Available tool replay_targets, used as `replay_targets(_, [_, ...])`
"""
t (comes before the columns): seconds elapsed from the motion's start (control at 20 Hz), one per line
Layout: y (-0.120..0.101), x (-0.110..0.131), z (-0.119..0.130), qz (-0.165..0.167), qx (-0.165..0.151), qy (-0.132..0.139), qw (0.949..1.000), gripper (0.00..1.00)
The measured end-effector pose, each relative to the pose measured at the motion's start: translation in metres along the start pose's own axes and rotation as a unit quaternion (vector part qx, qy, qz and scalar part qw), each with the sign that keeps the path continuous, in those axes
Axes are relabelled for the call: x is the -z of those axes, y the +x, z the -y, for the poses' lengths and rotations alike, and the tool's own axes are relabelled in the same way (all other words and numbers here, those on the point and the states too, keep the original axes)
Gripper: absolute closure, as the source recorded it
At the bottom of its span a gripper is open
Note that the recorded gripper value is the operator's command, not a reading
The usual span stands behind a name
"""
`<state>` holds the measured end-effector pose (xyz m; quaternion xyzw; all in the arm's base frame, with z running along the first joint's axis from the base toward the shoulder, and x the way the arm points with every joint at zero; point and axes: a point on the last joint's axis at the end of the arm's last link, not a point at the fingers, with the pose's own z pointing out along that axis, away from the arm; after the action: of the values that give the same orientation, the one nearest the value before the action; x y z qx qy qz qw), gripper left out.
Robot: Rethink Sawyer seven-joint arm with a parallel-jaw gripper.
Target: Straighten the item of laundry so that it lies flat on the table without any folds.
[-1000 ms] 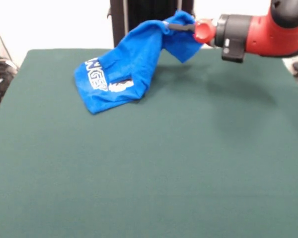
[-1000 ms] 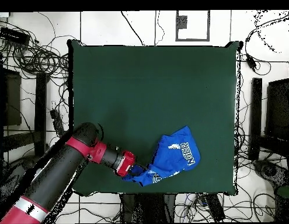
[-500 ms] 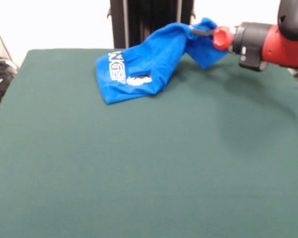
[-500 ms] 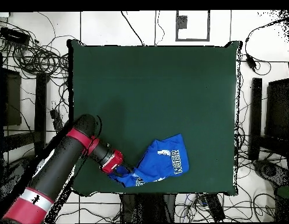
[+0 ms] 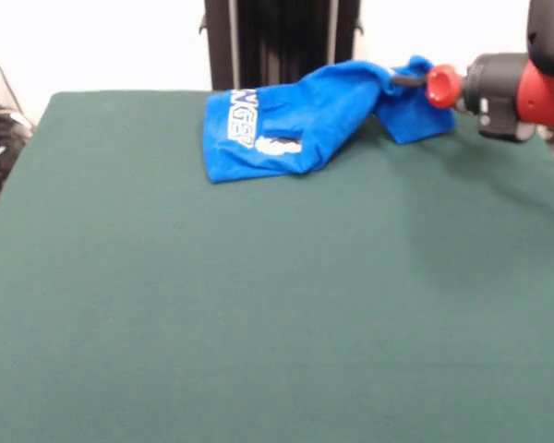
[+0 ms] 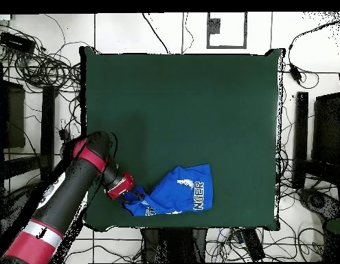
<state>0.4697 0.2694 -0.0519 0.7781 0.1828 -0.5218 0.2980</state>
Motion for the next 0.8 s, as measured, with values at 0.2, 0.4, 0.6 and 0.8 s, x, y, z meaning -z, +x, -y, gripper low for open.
replay_targets(0.2, [0.000,0.013,0.008,-0.002,0.003,0.020,0.9998,0.00])
replay_targets(0.4, [-0.003,0.033,0.020,0.001,0.011,0.038,0.9992,1.00])
replay_targets(0.6, [-0.005,0.038,0.023,0.007,0.014,0.041,0.9990,1.00])
replay_targets(0.8, [-0.008,0.043,0.027,0.014,0.018,0.044,0.9988,1.00])
